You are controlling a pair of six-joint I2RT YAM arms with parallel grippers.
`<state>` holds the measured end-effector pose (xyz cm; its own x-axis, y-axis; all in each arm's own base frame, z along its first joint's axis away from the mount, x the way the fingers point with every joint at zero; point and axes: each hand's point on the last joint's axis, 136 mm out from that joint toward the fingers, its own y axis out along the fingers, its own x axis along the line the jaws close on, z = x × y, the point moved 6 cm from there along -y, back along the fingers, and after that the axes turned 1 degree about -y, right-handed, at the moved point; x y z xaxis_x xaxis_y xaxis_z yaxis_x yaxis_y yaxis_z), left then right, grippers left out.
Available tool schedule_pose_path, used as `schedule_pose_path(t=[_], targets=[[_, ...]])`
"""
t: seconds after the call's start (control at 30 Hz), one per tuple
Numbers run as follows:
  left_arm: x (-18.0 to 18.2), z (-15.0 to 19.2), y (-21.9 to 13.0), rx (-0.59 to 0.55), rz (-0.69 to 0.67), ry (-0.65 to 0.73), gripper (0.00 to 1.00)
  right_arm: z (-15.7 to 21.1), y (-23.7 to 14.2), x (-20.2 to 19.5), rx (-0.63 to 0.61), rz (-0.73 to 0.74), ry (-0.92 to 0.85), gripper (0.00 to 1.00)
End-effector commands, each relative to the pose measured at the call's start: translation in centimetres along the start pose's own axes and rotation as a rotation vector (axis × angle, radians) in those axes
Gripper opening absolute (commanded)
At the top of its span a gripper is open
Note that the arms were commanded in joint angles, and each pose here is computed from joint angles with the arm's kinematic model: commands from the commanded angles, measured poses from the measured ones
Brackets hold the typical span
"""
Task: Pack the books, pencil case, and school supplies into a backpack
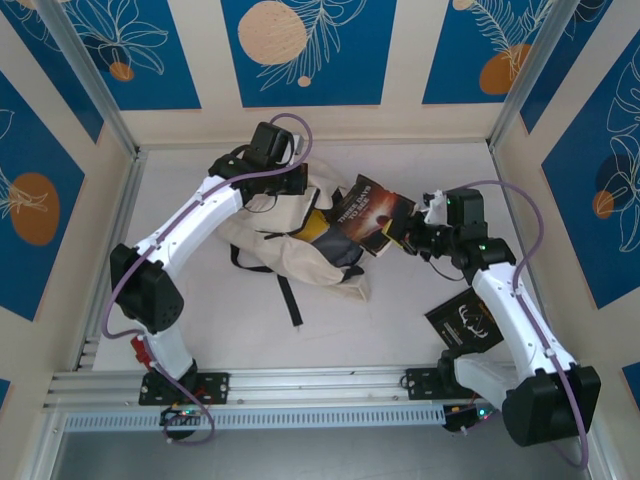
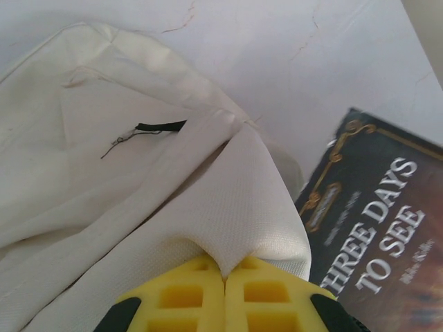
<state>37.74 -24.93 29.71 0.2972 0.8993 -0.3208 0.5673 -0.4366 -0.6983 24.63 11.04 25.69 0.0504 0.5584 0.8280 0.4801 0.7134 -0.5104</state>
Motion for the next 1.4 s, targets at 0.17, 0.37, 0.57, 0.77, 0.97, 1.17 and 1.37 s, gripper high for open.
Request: schedule_pose_path(t=[0.17,0.37,0.57,0.77,0.97,1.17,1.37], targets=[[-2.2,-1.8,-1.6,-0.087,0.126,0.015,0.00,0.4,1.8,-0.7,0.089,0.006,0.093,0.02],[-2.2,-1.5,-0.9,-0.068,0.141,0.016,0.00,0.7,4.0,-1.0,0.208,-0.099,0.232,0.02],[-2.6,-1.3,-1.0,-0.050,0.176,0.026,0.00,-0.1,5.1,0.8,0.231,-0.198,0.218,0.02],[-2.8,-0.9,-1.3,-0.034,0.199,0.036,0.00,-0.3,6.6,2.7,0.235,-0.230,0.149,0.02],[-3.3,-0.9,-2.0,-0.040,0.244,0.016,0.00,-1.0,9.3,2.7,0.183,-0.250,0.115,0.01],[-3.5,-0.9,-2.5,-0.049,0.266,-0.004,0.00,-1.3,12.4,0.7,0.105,-0.187,0.123,0.01],[-3.5,-0.6,-2.2,-0.037,0.273,-0.019,0.00,-1.1,15.0,-1.4,0.042,-0.122,0.154,0.02]])
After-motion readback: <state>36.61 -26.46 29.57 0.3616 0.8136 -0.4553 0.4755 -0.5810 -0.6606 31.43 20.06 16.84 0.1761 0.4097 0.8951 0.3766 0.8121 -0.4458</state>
